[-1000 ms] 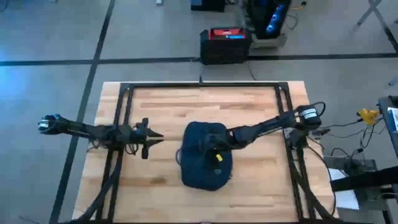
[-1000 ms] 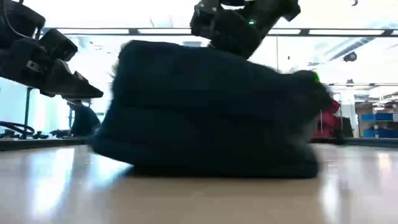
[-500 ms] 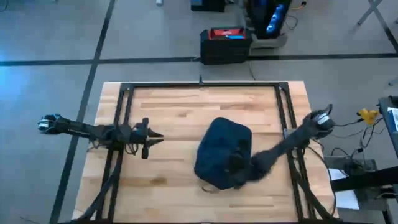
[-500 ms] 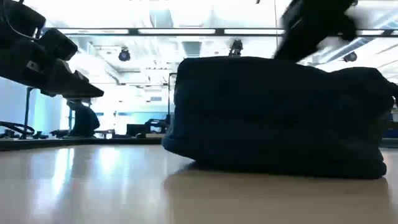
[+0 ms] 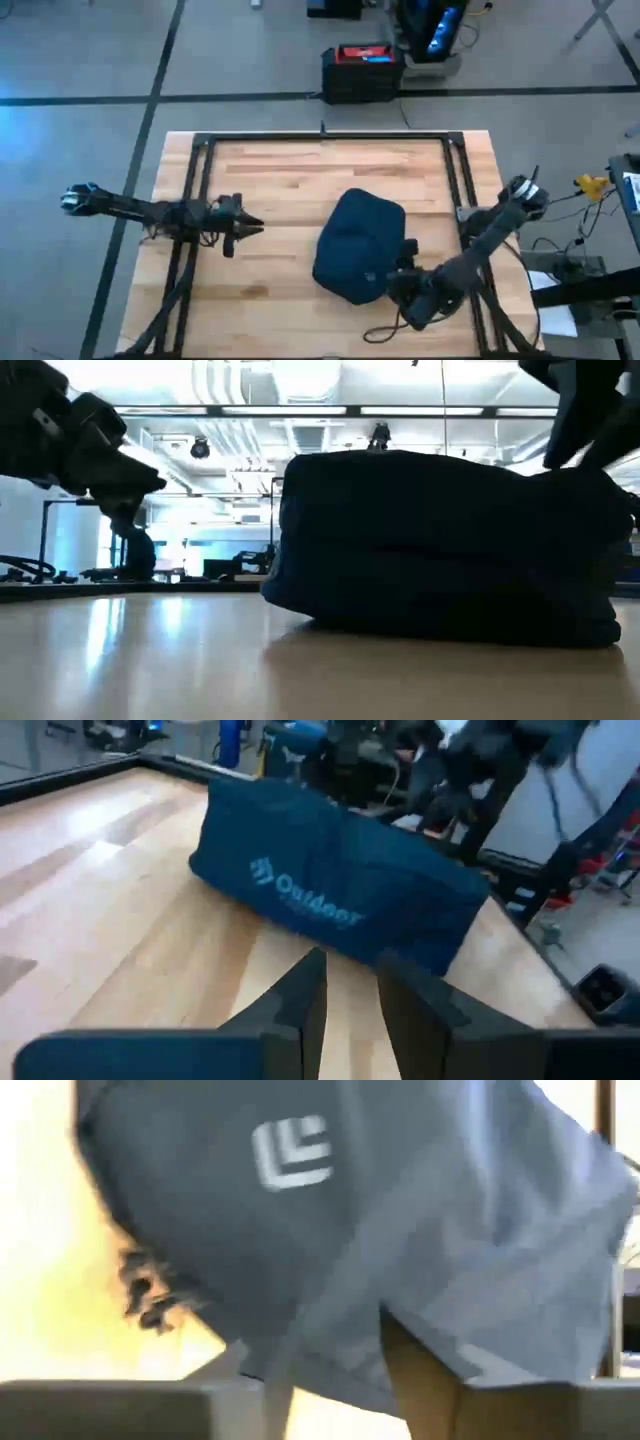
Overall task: Unpack backpack
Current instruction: Open the dark blue backpack
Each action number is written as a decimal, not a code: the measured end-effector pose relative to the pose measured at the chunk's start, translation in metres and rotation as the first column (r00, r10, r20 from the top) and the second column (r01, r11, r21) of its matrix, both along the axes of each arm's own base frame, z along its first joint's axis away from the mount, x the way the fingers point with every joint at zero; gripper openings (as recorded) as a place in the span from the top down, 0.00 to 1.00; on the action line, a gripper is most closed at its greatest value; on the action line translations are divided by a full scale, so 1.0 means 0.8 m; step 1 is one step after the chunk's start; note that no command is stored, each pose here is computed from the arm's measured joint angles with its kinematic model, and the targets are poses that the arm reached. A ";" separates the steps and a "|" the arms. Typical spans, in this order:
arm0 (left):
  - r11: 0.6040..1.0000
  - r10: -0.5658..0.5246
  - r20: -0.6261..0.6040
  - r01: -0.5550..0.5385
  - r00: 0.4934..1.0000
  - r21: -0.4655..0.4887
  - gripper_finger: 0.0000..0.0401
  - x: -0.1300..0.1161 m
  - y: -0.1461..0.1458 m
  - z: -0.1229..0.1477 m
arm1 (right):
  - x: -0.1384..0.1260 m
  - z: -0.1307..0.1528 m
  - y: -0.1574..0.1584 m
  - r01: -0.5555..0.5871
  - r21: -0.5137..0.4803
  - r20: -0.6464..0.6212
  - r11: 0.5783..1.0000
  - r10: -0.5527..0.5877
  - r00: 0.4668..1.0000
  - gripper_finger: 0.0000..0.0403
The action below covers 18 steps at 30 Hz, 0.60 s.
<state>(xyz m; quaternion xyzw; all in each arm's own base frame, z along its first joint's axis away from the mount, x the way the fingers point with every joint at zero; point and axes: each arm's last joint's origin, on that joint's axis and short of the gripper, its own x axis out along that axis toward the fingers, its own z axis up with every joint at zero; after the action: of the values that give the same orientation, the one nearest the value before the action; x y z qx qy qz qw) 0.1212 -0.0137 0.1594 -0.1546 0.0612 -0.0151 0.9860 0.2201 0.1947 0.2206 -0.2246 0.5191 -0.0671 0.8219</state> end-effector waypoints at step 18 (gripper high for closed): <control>0.993 -0.100 0.096 0.106 0.990 -0.051 0.81 0.005 -0.031 0.010 | -0.012 -0.006 0.028 0.301 0.344 -0.139 0.890 -0.268 0.953 0.43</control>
<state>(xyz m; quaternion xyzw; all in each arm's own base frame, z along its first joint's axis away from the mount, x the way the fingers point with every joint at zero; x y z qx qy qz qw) 0.1255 -0.0385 0.1675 -0.1781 0.0225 -0.0749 0.9809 0.2107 0.2167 0.2161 0.0060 0.5853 -0.0803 0.8068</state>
